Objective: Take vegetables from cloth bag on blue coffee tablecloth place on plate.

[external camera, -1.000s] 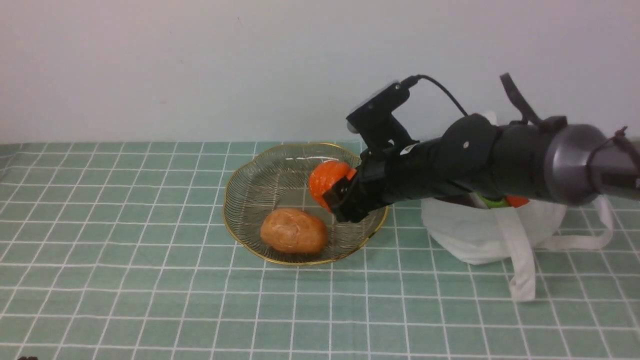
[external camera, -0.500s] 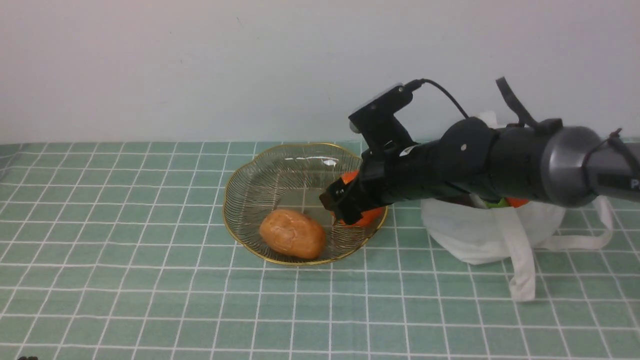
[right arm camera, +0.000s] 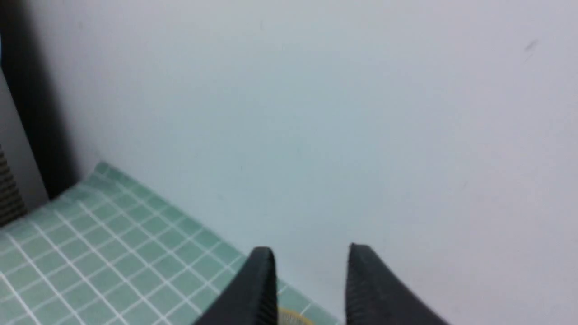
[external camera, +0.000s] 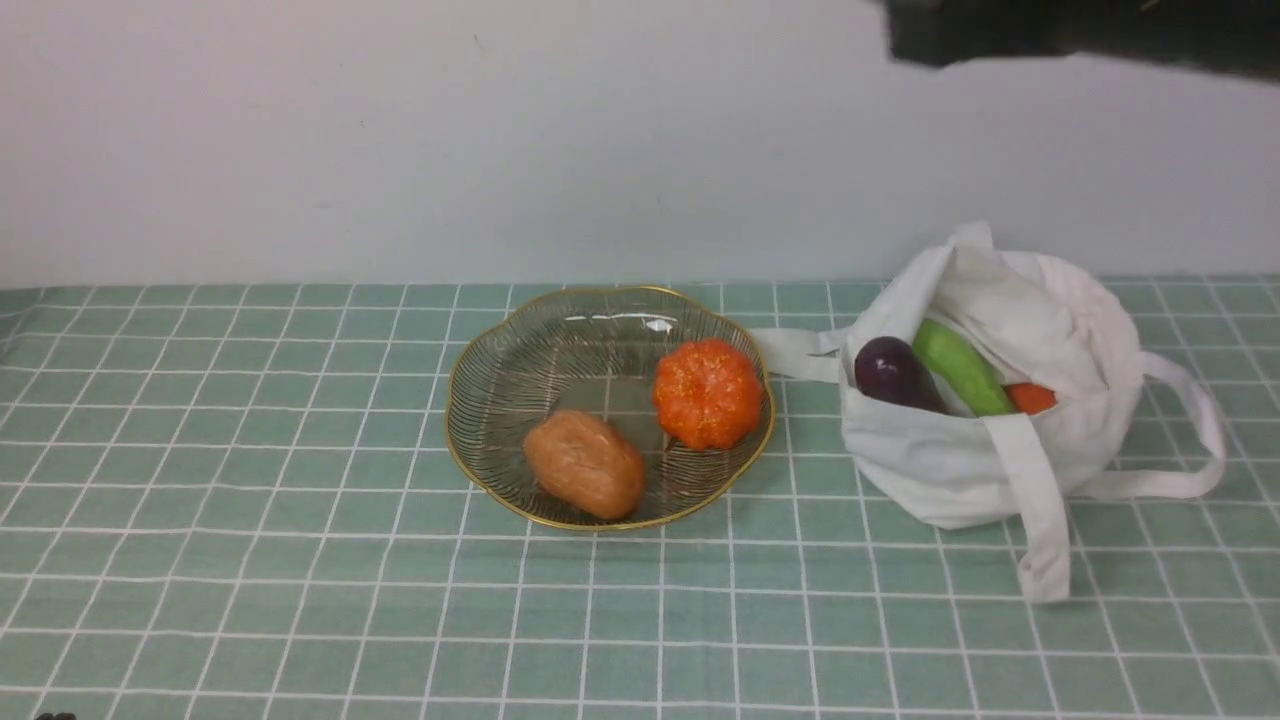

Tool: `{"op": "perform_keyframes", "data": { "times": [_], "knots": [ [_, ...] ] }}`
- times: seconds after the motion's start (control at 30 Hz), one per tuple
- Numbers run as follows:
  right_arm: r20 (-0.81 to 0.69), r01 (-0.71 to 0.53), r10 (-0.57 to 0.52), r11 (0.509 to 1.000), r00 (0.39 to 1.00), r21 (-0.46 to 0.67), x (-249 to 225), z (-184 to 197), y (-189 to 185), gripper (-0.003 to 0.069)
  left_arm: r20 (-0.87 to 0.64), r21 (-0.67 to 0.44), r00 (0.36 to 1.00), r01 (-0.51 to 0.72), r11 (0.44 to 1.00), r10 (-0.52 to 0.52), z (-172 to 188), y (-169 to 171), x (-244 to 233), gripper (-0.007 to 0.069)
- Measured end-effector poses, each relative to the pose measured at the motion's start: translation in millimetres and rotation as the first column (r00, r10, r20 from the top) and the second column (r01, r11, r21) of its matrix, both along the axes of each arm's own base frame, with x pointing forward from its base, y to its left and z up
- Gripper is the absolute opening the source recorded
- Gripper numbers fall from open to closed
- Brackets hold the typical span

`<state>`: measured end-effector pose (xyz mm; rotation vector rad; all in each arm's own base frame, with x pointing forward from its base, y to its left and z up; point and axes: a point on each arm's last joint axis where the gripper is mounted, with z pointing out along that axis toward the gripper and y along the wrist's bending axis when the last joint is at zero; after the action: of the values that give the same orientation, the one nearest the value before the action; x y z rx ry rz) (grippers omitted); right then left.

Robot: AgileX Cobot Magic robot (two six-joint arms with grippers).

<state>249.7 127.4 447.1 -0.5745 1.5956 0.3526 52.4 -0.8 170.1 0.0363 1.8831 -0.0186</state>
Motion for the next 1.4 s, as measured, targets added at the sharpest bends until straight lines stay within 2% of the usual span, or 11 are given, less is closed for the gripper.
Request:
{"op": "perform_keyframes", "data": {
  "times": [0.03, 0.13, 0.33, 0.5, 0.63, 0.87, 1.03, 1.27, 1.4],
  "knots": [
    [0.044, -0.01, 0.01, 1.0, 0.999, 0.011, -19.1, 16.3, -15.4, 0.0056, 0.0, 0.0, 1.0, 0.0, 1.0, 0.0, 0.0, 0.0, 0.0, -0.0008],
    [0.106, 0.012, -0.017, 0.999, 0.994, 0.042, -58.9, 41.4, -40.8, 0.0001, 0.0, 0.0, 1.0, 0.0, 1.0, 0.0, 0.0, 0.0, 0.0, -0.0008],
    [0.163, 0.117, -0.139, 0.984, 0.977, 0.137, -123.5, 53.9, -78.3, -0.0012, 0.0, 0.0, 1.0, 0.0, 1.0, 0.0, 0.0, 0.0, 0.0, -0.0008],
    [0.096, 0.154, -0.178, 0.963, 0.979, 0.22, -153.1, 28.7, -88.5, -0.0012, 0.0, 0.0, 1.0, 0.0, 1.0, 0.0, 0.0, 0.0, 0.0, -0.0008],
    [0.034, 0.167, -0.179, 0.96, 0.983, 0.226, -154.7, 5.8, -89.0, -0.0012, 0.0, 0.0, 1.0, 0.0, 1.0, 0.0, 0.0, 0.0, 0.0, -0.0008],
    [-0.048, 0.187, -0.182, 0.971, 0.982, 0.147, -145.4, -24.7, -87.6, -0.0012, 0.0, 0.0, 1.0, 0.0, 1.0, 0.0, 0.0, 0.0, 0.0, -0.0008],
    [0.01, 0.21, -0.21, 0.977, 0.978, 0.026, -143.8, -27.3, -90.7, -0.0012, 0.0, 0.0, 1.0, 0.0, 1.0, 0.0, 0.0, 0.0, 0.0, -0.0008],
    [0.138, 0.298, -0.279, 0.944, 0.95, -0.143, -139.7, -26.1, -99.5, -0.0012, 0.0, 0.0, 1.0, 0.0, 1.0, 0.0, 0.0, 0.0, 0.0, -0.0008],
    [0.142, 0.338, -0.317, 0.925, 0.938, -0.171, -138.7, -31.9, -103.5, -0.0012, 0.0, 0.0, 1.0, 0.0, 1.0, 0.0, 0.0, 0.0, 0.0, -0.0008]
  ]
}}
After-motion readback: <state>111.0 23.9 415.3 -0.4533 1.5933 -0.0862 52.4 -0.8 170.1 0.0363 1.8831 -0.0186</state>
